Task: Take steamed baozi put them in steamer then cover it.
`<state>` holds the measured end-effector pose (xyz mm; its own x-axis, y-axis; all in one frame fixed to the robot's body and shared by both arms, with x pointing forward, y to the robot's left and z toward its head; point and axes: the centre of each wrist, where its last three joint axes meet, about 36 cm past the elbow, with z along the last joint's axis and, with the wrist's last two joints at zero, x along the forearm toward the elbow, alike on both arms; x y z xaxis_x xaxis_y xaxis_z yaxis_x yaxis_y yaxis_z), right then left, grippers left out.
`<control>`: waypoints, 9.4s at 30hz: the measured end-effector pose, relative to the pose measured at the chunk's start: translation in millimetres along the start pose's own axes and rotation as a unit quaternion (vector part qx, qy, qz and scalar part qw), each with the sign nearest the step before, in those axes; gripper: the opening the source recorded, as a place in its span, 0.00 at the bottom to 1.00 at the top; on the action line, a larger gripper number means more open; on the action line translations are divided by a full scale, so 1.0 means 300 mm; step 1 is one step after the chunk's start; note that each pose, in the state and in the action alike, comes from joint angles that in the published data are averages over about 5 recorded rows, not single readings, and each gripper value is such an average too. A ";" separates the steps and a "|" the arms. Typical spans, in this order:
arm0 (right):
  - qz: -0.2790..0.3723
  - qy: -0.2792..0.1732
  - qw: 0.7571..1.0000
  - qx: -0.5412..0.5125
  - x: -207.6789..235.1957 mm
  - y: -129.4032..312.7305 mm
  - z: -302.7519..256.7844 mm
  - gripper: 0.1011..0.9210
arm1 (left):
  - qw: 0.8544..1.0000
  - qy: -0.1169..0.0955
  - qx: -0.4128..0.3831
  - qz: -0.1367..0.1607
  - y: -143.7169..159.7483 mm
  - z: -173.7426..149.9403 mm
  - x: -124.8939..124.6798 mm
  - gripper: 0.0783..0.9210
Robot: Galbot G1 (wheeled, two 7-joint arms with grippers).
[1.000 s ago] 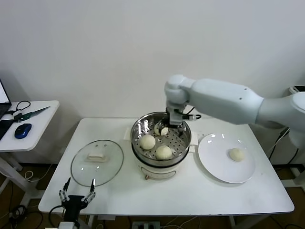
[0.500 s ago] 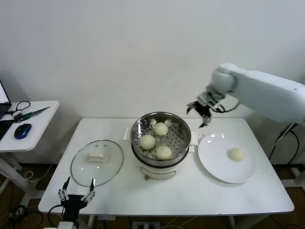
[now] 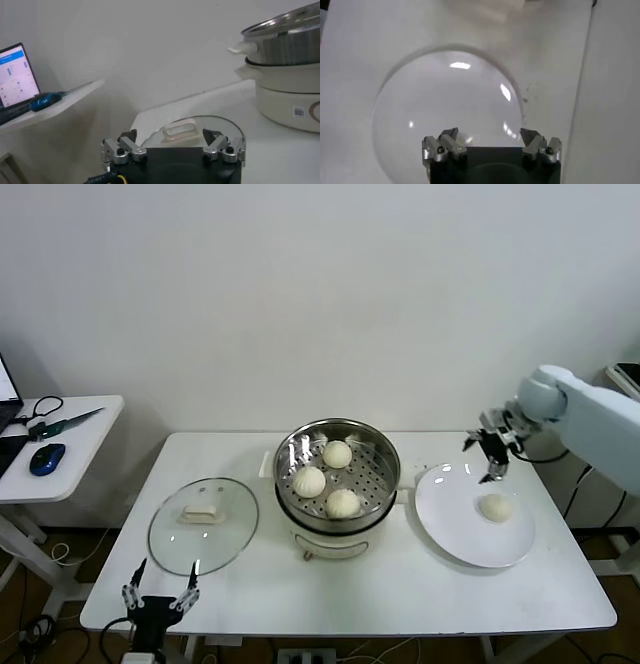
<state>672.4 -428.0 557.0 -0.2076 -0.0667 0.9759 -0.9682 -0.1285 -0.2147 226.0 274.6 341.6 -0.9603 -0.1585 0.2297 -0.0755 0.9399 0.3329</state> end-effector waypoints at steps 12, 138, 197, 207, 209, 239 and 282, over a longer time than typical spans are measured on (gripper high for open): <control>-0.027 0.030 0.998 -0.052 -0.190 0.088 0.147 0.88 | 1.000 0.003 -0.002 0.001 -0.006 0.006 -0.004 0.88; -0.055 -0.089 0.994 -0.003 0.081 -0.259 -0.793 0.88 | 0.999 -0.011 0.019 0.038 -0.076 -0.054 -0.014 0.88; 0.437 -0.440 0.645 -0.447 -0.303 0.646 -0.227 0.88 | 0.935 -0.078 -0.346 -0.014 -0.017 -0.129 -0.160 0.88; 0.444 -0.408 0.625 -0.496 -0.346 0.833 -0.171 0.88 | 0.832 -0.066 -0.550 -0.023 -0.055 -0.044 -0.285 0.88; 0.445 -0.401 0.623 -0.503 -0.357 0.863 -0.160 0.88 | 0.814 -0.067 -0.576 -0.023 -0.058 -0.025 -0.319 0.88; 0.447 -0.368 0.635 -0.511 -0.437 1.040 -0.139 0.88 | 0.748 -0.060 -0.661 -0.028 -0.047 0.106 -0.679 0.88; 0.450 -0.362 0.650 -0.494 -0.494 1.062 -0.127 0.88 | 0.779 -0.066 -0.622 -0.047 0.017 0.037 -0.653 0.08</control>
<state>389.4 -421.3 345.3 -0.9783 -0.1684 0.1207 -0.1908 0.9592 -0.2085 410.7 313.8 288.1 -0.9917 -0.0995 0.0814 0.0921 -0.1080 0.9899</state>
